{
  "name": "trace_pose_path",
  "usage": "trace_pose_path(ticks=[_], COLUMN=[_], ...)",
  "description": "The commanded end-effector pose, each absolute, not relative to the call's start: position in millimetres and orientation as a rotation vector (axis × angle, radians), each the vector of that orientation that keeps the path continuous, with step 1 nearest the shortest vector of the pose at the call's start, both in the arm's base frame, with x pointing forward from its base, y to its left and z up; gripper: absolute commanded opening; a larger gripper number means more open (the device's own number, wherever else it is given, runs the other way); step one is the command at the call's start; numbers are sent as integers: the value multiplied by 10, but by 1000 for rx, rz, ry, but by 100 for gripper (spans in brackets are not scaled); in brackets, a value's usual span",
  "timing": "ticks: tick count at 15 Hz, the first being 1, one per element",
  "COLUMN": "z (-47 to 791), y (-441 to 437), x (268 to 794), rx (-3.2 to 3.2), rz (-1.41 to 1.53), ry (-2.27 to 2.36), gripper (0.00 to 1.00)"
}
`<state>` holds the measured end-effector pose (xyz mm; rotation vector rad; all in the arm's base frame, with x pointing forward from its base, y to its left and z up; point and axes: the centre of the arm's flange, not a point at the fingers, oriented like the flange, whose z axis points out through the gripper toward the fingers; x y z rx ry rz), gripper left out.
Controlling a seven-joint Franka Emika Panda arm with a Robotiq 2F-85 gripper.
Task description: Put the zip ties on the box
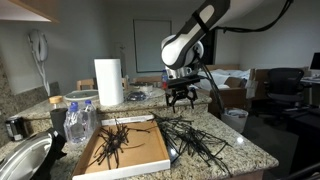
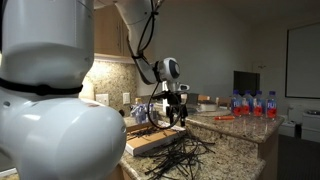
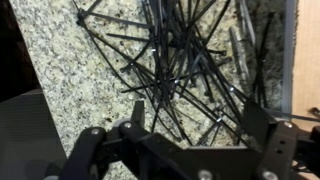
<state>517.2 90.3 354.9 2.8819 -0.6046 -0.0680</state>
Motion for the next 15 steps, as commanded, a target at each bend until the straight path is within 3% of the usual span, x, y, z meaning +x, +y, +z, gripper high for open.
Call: trace_pose_path(ticks=[1,9,15], z=[3340,2832,2536], y=[581,133,300], x=[5188,5404,5310], rx=[2877,2944,3056], rz=[-98,-87,-117], ry=[-530,-487,-286], gripper=[100,100,100])
